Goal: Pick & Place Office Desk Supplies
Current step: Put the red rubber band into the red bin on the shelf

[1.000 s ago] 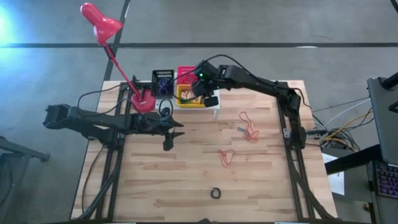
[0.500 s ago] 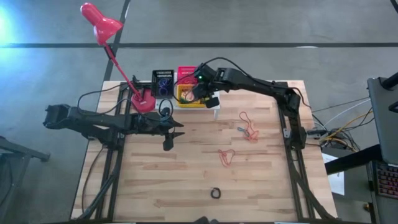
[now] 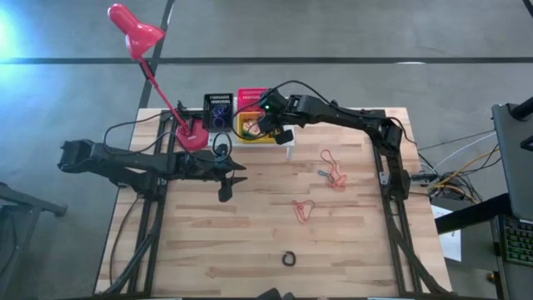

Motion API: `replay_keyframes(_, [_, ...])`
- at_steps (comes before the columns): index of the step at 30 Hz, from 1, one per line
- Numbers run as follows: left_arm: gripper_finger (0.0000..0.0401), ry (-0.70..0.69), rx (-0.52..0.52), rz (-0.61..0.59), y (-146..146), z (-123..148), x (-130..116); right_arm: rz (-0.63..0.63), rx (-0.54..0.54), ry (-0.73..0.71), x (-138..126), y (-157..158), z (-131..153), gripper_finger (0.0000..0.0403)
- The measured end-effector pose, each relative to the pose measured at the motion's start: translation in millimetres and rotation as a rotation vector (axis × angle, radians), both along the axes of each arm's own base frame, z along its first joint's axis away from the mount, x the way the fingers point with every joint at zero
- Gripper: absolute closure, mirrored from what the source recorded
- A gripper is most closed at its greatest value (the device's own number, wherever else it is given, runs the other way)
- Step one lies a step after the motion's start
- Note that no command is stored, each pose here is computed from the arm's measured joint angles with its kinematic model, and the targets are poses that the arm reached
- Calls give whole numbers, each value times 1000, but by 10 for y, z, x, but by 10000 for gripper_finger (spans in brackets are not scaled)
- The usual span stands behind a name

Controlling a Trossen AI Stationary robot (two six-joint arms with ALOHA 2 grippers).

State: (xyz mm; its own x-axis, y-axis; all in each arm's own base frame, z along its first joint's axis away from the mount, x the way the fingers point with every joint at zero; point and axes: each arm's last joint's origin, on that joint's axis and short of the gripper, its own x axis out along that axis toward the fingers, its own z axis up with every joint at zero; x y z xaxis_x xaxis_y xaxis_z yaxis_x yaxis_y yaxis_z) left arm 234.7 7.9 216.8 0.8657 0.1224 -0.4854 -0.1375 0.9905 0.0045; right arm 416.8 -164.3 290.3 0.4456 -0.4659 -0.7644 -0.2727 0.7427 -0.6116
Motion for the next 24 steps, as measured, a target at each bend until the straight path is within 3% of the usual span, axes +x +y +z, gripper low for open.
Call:
replay_keyframes(6, [230, 0, 0, 0, -1, 0, 0, -15, 1, -46, 35, 59, 138, 394])
replay_keyframes(11, [230, 0, 0, 0, 0, 0, 0, -28, 45, -177, 65, 66, 396, 394])
replay_keyframes(17, [230, 0, 0, 0, 0, 0, 0, -197, 126, -399, 25, -188, 570, 394])
replay_keyframes(24, [230, 0, 0, 0, -1, 0, 0, -374, 234, -505, -96, -487, 531, 389])
